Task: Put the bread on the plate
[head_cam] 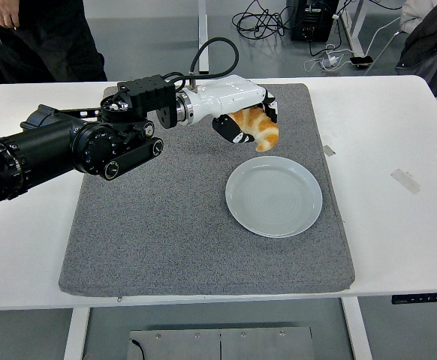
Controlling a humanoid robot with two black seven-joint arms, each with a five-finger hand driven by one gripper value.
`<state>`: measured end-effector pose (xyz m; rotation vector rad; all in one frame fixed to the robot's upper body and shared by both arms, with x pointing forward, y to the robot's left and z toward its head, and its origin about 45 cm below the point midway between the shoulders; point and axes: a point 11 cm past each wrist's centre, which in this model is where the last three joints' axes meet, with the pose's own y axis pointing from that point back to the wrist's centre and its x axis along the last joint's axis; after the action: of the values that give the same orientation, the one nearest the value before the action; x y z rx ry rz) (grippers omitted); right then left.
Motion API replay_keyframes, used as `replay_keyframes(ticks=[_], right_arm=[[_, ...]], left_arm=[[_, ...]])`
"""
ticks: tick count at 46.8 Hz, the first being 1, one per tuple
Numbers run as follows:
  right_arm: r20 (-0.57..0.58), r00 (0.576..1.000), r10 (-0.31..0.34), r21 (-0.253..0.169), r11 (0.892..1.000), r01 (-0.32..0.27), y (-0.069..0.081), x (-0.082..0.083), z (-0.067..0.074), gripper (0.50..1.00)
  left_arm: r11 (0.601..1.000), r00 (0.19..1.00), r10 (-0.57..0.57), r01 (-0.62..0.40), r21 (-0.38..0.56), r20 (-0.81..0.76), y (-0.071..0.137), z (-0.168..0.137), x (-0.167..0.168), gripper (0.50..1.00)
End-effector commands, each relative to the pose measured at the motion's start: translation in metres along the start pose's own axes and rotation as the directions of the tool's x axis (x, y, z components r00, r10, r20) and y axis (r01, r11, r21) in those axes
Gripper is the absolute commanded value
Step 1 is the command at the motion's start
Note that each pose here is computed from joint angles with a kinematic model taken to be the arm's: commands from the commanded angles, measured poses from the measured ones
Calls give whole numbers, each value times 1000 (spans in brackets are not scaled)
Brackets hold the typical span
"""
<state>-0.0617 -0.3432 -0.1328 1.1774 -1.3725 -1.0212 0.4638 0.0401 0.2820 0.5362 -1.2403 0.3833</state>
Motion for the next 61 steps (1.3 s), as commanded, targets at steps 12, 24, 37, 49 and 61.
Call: replay_keyframes(ticks=[12,24,37,49,61], right_arm=[[0,1000,0,0,1000,0,0,0,0,1000],[0,1000,0,0,1000,0,0,0,0,1000],[0,1000,0,0,1000,0,0,0,0,1000],[0,1000,0,0,1000,0,0,0,0,1000],[0,1000,0,0,1000,0,0,0,0,1000]], left_arm=[[993,998,-58,54,-103,-35,-4,31,-21,500],[985,992,-127,124,-122,-20,1,36,-47,500],[981,987,-161,157,-117,-24,5,33,-66,500],[979,984,-177,172,-113,-32,8,32,-78,500],[977,983,-183,178,-113,-33,10,32,-83,500]])
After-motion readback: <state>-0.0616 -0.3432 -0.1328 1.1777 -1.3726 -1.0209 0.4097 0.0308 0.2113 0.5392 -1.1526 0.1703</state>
